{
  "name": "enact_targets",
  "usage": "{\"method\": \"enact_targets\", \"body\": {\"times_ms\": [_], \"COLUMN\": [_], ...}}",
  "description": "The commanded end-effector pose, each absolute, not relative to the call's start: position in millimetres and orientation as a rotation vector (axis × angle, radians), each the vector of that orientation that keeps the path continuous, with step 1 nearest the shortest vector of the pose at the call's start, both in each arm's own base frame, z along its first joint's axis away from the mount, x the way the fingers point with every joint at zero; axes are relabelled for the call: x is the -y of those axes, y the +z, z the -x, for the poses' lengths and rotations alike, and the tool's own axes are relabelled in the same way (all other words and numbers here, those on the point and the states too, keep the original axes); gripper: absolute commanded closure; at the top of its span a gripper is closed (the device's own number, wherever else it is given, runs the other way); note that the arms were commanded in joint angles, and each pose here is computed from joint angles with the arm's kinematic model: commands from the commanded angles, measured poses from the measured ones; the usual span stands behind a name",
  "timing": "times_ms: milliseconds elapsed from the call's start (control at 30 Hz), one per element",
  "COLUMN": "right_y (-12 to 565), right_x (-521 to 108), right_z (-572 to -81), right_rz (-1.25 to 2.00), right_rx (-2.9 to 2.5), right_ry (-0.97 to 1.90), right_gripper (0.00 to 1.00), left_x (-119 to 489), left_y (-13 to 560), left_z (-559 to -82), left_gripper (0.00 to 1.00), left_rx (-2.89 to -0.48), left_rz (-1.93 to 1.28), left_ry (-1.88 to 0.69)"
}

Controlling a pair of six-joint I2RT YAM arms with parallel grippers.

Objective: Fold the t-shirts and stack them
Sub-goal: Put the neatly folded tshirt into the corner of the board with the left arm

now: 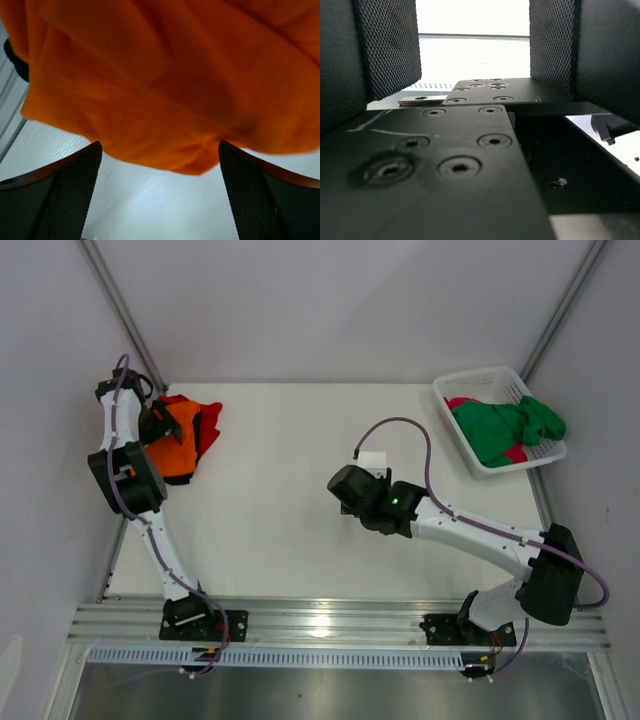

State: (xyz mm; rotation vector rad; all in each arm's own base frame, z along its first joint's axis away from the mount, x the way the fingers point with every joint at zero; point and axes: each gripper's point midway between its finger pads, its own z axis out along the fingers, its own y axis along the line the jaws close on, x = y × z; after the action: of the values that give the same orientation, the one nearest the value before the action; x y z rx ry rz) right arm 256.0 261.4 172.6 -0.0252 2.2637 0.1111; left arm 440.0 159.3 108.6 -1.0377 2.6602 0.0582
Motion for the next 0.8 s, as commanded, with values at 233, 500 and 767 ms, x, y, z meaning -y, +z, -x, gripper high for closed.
{"method": "enact_targets", "body": {"times_ms": [233,500,767], "right_y": [192,199,202], "right_x": [-223,-212,-218], "right_z": [-239,-233,-233], "right_rz": [-0.085,-0.103,-0.092], "right_rx": [-2.239,-2.231,-2.232], "right_ry": [0.08,0.064,0.078], "right_gripper": [0.41,0.41,0.41], "left_x": [-173,-170,-171], "left_y": [87,52,30], "left_z": [-461,-452,-447], "left_gripper": [0.0,0.01,0.01], "left_rx": [-2.659,-2.722,-2.772], "left_rz": [1.024,1.052,1.076], "left_ry": [0.093,0.095,0.078]}}
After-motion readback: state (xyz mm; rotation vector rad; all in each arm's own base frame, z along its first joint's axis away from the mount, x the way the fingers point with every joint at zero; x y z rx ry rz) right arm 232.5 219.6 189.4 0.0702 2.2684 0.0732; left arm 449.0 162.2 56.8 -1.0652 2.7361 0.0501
